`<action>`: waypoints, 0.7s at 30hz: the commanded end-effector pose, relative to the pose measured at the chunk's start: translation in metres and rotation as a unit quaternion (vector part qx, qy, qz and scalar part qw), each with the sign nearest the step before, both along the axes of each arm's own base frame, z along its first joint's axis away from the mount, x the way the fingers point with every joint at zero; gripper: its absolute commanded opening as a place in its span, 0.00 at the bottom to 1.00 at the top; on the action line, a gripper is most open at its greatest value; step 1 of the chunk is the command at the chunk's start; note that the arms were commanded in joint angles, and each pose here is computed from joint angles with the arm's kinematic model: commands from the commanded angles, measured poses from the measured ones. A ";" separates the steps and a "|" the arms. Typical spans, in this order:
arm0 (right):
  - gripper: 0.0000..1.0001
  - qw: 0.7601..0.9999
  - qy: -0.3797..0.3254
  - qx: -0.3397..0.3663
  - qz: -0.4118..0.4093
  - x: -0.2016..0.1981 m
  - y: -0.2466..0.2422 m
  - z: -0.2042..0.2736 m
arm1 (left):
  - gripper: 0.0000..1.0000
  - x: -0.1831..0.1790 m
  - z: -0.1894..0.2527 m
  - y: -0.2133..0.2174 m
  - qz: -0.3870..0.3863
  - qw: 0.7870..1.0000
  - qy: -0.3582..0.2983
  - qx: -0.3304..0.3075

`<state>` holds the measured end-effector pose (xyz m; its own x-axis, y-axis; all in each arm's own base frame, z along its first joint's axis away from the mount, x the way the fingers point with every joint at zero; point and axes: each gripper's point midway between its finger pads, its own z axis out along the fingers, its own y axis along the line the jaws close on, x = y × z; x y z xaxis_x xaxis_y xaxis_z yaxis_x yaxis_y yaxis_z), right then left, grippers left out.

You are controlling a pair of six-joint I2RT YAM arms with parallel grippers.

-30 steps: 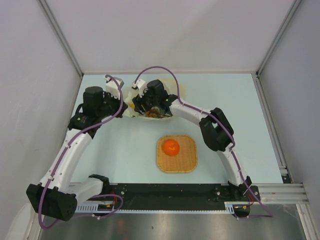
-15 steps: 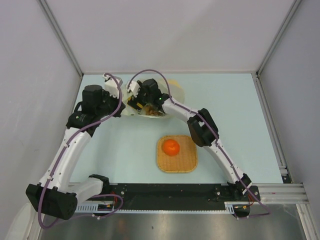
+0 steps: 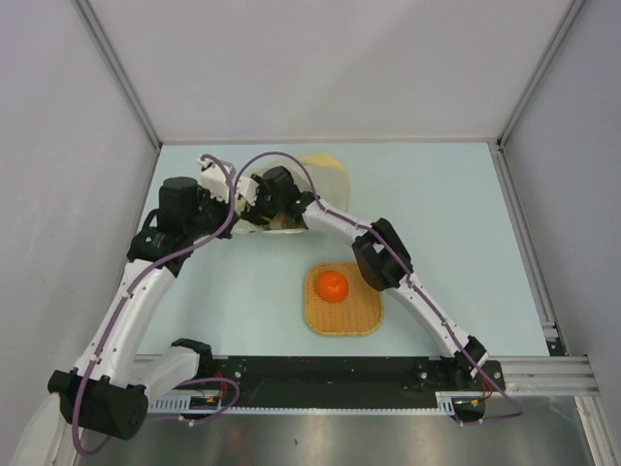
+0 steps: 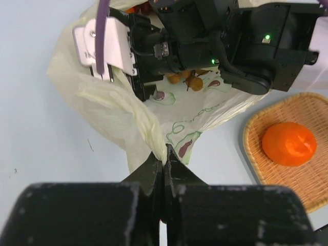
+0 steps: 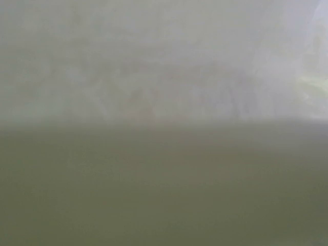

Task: Take the fake fruits out of the plastic bag
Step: Take out the fake fruit from the plastic bag.

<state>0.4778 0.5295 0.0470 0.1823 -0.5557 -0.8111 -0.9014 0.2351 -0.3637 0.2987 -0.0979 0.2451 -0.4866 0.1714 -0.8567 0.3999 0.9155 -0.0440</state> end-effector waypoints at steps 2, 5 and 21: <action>0.65 0.999 0.008 -0.029 -0.034 0.002 -0.022 0.018 | 0.00 -0.003 -0.001 0.000 -0.002 1.000 -0.016 -0.009; 0.47 0.999 0.034 -0.017 -0.035 -0.007 -0.029 0.037 | 0.00 -0.002 -0.013 0.004 0.012 1.000 -0.011 -0.005; 0.36 0.983 0.175 0.047 -0.035 -0.088 -0.075 0.139 | 0.00 0.020 -0.051 0.025 0.105 0.994 -0.020 -0.004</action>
